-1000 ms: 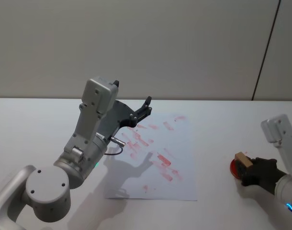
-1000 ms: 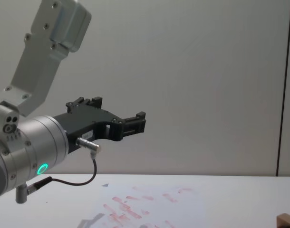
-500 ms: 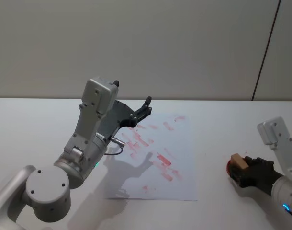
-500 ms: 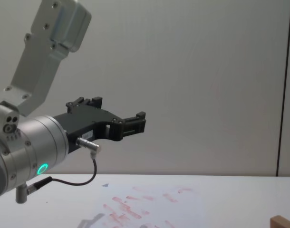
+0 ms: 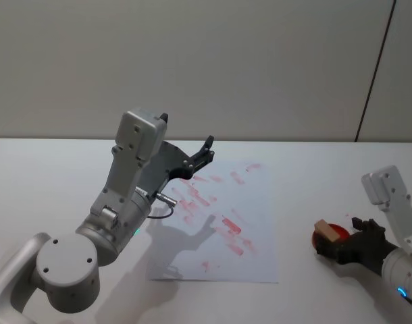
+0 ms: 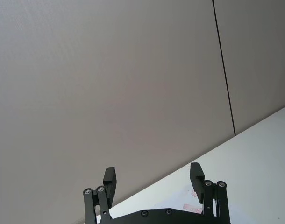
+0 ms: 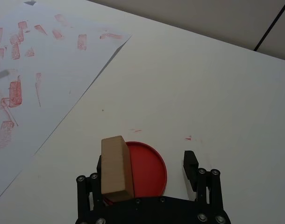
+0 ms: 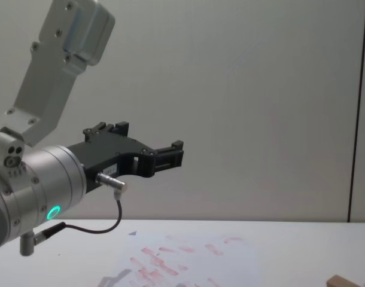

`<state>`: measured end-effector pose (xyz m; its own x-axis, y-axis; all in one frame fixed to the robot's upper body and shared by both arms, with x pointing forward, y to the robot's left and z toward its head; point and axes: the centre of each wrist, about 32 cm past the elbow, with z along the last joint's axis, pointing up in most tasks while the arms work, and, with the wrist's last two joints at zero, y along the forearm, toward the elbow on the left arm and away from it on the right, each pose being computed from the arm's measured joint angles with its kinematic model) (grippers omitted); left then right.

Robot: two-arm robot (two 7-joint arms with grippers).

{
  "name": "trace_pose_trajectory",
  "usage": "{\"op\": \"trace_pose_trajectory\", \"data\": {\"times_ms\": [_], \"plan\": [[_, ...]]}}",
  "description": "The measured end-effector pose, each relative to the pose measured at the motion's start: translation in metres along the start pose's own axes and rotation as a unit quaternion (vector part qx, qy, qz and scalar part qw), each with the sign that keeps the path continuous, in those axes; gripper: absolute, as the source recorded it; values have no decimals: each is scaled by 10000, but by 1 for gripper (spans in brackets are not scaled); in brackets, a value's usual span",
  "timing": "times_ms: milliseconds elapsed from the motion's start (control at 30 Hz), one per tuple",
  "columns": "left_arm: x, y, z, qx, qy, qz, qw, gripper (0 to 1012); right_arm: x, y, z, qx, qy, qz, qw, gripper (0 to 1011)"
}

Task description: Use the one hand to pick up the stamp and affix it onto the A4 paper.

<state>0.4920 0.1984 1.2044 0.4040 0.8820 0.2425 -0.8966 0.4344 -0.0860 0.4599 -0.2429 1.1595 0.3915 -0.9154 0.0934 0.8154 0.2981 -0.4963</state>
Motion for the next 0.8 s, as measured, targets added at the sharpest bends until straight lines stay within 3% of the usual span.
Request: {"op": "trace_pose_trajectory", "data": {"times_ms": [100,500,800], "plan": [[0,0,0,0,0,0,10000,1003,0,2,-2,-4,-1,2,10000,1001],[0,0,0,0,0,0,10000,1003,-12,11,-3,59,-6,30,10000,1001],[0,0,0,0,0,0,10000,1003,-28,34,25,293,-31,70,9995,1001]]}}
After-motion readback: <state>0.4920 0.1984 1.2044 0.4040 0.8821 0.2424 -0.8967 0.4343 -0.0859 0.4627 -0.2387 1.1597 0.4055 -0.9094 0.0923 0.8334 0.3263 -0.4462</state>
